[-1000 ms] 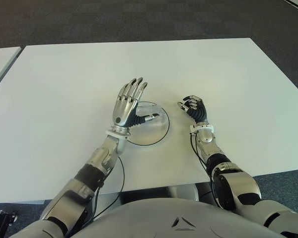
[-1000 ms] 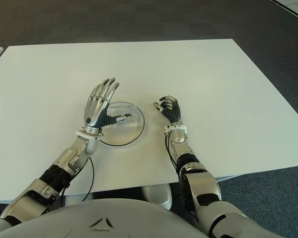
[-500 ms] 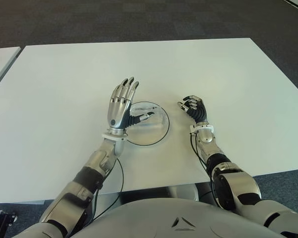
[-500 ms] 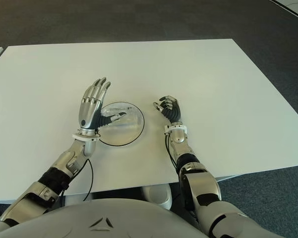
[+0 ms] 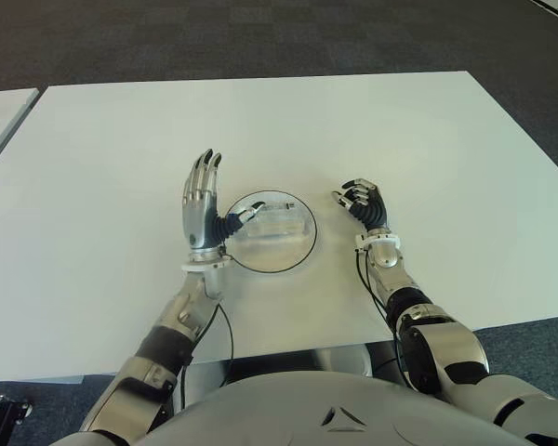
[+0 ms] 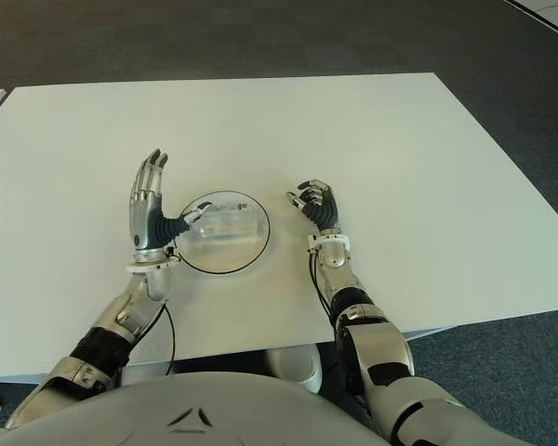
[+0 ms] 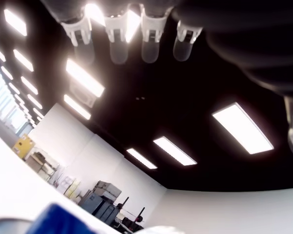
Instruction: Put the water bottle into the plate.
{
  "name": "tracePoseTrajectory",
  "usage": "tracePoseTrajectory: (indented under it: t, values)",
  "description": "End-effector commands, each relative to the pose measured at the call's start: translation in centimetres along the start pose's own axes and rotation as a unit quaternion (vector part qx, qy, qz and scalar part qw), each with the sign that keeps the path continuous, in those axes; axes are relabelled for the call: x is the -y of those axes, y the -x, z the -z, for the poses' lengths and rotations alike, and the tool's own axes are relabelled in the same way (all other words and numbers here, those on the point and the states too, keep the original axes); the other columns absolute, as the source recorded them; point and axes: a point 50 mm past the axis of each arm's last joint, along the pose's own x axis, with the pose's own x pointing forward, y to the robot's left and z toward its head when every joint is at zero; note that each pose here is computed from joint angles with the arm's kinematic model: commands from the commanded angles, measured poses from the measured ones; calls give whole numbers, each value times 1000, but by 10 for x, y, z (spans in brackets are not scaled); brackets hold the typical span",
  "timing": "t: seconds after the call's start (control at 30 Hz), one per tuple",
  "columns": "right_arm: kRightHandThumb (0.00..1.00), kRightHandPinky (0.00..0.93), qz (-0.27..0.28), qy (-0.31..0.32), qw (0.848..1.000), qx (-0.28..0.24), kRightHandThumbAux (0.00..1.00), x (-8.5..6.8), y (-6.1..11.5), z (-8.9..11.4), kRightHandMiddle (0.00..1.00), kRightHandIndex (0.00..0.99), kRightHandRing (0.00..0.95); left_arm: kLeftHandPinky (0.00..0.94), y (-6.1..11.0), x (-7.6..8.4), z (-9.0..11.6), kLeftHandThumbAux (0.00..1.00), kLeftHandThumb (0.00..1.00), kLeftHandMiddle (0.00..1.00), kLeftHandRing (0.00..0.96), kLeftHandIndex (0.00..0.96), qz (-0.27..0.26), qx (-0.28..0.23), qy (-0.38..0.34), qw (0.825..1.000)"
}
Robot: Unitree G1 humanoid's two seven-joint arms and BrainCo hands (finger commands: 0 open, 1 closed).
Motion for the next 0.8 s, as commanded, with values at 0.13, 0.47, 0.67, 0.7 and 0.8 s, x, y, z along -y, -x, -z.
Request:
tracePoseTrajectory:
  t: [0.13,0.47,0.67,0.7,0.8]
  values:
    - [709,650,-3,5,999,-44,729,-1,9,16,646,432,659,0,-14,-8,19,481,1,0,0,0,3,-95,87,992]
    - [709,647,-2,6,999,-40,729,-2,9,15,646,432,658,0,-17,-20,55,492,0,0,0,0,25,-152,256,954]
    - [709,646,-4,6,999,-38,728,-1,9,14,652,433,660,0,-13,-23,70,487,0,0,0,0,41,-186,311,931]
    - [709,646,-5,5,999,-38,728,-1,9,15,652,433,660,0,-13,-23,69,487,0,0,0,0,41,-183,317,930]
    - [709,639,-6,5,999,-38,728,-1,9,15,652,433,658,0,-14,-23,66,488,0,0,0,0,42,-176,328,927]
